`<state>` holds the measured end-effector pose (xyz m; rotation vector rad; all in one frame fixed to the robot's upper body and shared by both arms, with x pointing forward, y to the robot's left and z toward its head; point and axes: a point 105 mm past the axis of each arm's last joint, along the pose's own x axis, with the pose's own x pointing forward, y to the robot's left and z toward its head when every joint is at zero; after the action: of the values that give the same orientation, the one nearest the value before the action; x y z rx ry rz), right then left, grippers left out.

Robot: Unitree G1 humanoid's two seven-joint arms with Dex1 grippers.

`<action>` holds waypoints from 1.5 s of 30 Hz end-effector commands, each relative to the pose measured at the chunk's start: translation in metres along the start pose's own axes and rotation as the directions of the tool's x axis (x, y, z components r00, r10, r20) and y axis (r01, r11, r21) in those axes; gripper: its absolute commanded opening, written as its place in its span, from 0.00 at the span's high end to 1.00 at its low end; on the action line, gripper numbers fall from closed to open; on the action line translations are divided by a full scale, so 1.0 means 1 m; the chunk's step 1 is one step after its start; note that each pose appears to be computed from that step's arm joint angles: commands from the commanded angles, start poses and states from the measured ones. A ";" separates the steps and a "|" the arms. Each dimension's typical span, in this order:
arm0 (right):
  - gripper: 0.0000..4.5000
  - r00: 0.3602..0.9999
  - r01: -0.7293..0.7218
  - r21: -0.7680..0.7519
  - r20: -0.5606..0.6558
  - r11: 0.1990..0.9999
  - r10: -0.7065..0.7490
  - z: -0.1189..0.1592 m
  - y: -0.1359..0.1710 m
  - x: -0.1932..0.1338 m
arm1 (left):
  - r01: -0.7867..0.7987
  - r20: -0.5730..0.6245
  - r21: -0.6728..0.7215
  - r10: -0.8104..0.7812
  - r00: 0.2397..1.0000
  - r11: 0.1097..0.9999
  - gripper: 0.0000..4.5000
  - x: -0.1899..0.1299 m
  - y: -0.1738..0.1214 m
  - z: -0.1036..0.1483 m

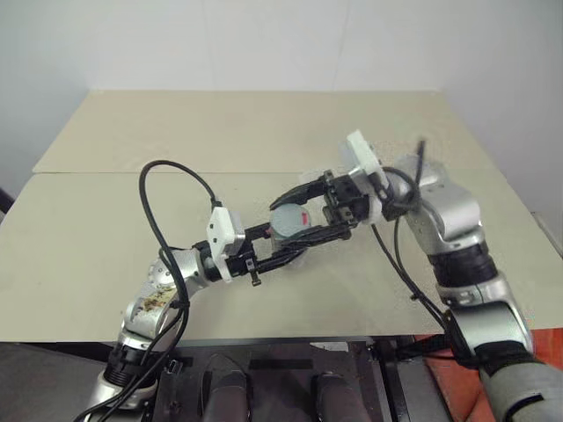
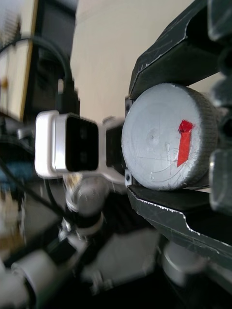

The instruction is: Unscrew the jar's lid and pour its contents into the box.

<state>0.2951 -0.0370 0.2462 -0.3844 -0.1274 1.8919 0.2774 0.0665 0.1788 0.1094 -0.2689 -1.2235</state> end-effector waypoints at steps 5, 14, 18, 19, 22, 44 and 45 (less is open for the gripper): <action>0.38 0.991 -0.129 -0.009 -0.046 0.992 0.128 -0.012 -0.001 0.007 | 0.026 0.039 0.052 -0.028 0.999 0.998 0.57 0.007 -0.002 0.015; 0.11 0.995 -0.098 -0.028 0.029 0.995 0.098 -0.005 -0.004 -0.002 | 0.006 0.038 0.040 -0.007 0.999 0.999 0.57 0.005 -0.001 0.010; 0.01 0.997 -0.033 -0.092 0.073 0.995 0.039 0.000 -0.002 -0.011 | -0.022 0.048 0.027 0.020 0.999 0.999 0.57 0.005 0.004 0.008; 0.01 0.997 0.003 -0.126 0.075 0.992 0.007 0.000 -0.002 -0.013 | -0.024 0.044 0.028 0.023 0.999 0.999 0.57 0.004 0.005 0.007; 0.01 0.986 0.134 -0.147 0.118 0.980 -0.117 0.005 -0.003 -0.024 | -0.041 0.024 0.031 0.040 0.999 0.999 0.57 0.001 0.009 0.001; 0.01 0.599 0.792 -0.005 0.193 0.610 -0.777 0.011 -0.001 0.018 | -0.227 0.016 0.087 0.226 0.974 0.970 0.57 0.000 0.036 -0.010; 0.01 0.596 0.795 -0.004 0.188 0.606 -0.781 0.010 -0.002 0.019 | -0.228 0.014 0.089 0.227 0.974 0.970 0.57 0.001 0.037 -0.011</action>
<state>0.2959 -0.0192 0.2384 -0.1526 -0.3653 1.0214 0.3153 0.0788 0.1646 0.1320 -0.2696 -0.9884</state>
